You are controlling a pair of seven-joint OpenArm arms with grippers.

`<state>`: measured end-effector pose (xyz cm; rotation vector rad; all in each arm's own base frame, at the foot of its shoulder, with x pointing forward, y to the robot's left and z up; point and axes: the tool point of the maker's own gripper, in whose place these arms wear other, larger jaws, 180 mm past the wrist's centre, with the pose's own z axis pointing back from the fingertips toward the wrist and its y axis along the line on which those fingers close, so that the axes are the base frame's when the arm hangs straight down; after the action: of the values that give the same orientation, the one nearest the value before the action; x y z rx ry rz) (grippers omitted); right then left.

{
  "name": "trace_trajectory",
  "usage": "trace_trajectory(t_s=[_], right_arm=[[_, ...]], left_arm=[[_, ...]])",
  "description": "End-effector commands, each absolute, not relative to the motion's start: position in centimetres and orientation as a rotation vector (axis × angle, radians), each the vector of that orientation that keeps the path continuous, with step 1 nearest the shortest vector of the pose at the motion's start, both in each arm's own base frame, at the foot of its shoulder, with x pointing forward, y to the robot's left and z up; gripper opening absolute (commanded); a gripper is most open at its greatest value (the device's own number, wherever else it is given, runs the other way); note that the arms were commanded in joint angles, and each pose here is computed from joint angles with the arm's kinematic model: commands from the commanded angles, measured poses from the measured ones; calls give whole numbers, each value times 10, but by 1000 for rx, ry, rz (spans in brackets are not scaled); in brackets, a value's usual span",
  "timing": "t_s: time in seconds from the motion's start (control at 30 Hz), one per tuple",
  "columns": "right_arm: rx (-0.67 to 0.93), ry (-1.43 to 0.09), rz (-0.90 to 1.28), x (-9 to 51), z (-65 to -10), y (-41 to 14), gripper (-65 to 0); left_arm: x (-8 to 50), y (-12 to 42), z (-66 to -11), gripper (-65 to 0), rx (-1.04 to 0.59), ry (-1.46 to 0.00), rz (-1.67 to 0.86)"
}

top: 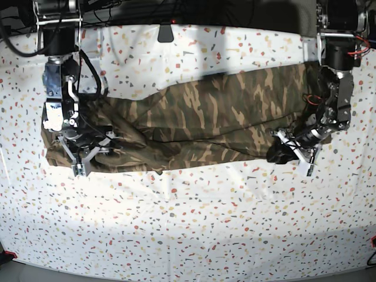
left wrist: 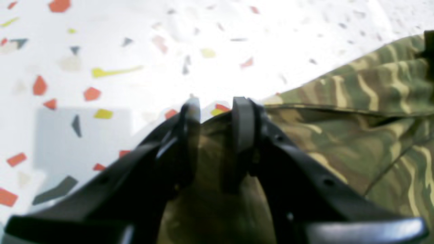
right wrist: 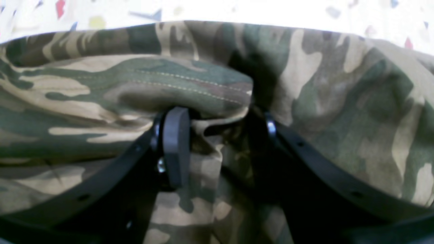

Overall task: Fold the T-shirt properly
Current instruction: 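Grasp both ends of the folded shirt strip with both grippers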

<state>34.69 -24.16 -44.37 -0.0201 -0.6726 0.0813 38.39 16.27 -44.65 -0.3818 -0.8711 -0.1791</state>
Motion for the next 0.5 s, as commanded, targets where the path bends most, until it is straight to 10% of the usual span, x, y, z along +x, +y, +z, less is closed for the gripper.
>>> trace_trajectory(t_s=[0.0, 0.47], right_arm=[[-99, -548, 63, 327, -460, -263, -374], [-97, -561, 63, 330, -458, -262, -374]], left_arm=[[360, 207, -482, -463, -178, -677, -184], [360, 160, -330, -463, -217, -916, -302]])
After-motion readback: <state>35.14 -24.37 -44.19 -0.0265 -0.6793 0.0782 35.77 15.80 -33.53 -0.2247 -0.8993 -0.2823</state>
